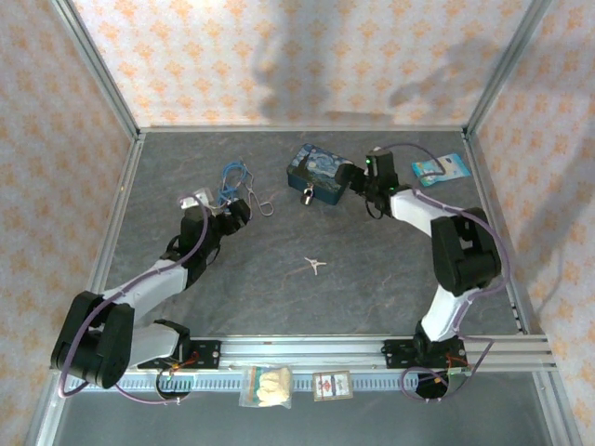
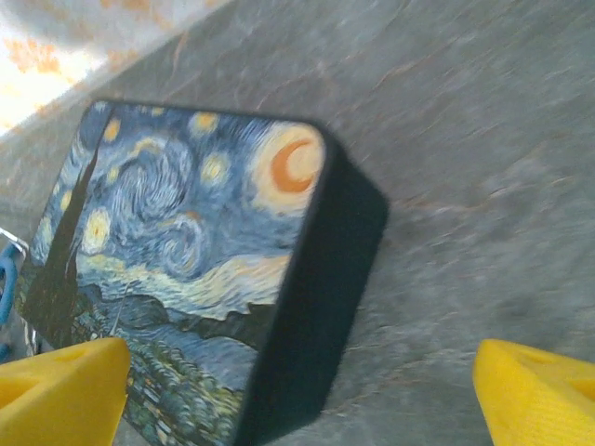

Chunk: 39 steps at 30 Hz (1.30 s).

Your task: Unlock a padlock with a key

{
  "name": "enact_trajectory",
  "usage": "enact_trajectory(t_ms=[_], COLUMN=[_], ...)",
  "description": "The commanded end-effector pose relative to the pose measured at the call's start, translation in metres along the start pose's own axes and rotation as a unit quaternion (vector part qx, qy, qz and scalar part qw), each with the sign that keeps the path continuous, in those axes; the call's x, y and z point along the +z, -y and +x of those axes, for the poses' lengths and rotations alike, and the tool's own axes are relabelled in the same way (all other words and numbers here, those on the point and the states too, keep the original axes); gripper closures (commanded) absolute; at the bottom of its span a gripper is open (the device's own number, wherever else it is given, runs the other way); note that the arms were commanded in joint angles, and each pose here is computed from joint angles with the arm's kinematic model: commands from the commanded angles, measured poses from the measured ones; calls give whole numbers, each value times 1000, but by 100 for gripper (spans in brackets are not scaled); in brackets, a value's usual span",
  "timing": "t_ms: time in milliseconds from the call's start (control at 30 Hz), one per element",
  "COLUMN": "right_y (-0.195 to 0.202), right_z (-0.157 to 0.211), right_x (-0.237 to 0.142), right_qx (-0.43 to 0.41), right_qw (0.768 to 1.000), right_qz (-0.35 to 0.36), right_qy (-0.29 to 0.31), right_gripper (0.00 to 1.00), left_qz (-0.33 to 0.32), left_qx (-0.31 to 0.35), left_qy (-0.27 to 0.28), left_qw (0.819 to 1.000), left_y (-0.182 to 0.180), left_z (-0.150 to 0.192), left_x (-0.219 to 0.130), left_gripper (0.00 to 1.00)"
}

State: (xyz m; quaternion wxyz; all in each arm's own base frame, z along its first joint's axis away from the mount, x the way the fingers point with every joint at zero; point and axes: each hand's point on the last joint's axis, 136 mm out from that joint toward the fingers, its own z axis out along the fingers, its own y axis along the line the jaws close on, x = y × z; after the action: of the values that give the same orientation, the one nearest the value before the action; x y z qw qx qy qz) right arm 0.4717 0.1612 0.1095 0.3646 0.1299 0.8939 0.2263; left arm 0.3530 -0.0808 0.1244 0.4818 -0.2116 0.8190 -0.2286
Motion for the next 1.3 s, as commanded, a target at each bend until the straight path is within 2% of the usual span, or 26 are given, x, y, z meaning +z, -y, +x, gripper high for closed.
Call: enact_trajectory(t_ms=[0,167,367,400,533,800,933,1033,1267], right_y=[-19,-15,3,6,25,57,59,40,20], right_z=[0,4,16,19,39,95,113,121,100], right_x=[16,45,49,48,39,0,-16,-18,9], right_qx=[6,15,-25,-38,-98,-168,-181,-202,-239], right_qw=[1000,999,998,997,988,969,964,958,949], right_qz=[-12,2,38,44,74,80,60,0,-25], right_qy=[-14,-29,-46,-53,-91,-165,-184,-203,-204], right_gripper=[6,13,25,26,44,56,59,60,57], left_qz=[28,29,42,44,50,68,79,89,123], left_qx=[-78,-74,-70,-71,-73,-82,-77,-66,-51], left_qy=[1,-6,-3,-2,-4,-13,-21,-29,-54], left_qw=[997,997,997,997,996,994,994,993,990], left_y=[0,-1,5,5,7,16,25,31,52], left_z=[11,14,10,10,11,12,12,14,26], left_x=[-6,-10,-17,-17,-17,-10,-5,-2,1], left_gripper=[1,1,1,1,1,1,1,1,1])
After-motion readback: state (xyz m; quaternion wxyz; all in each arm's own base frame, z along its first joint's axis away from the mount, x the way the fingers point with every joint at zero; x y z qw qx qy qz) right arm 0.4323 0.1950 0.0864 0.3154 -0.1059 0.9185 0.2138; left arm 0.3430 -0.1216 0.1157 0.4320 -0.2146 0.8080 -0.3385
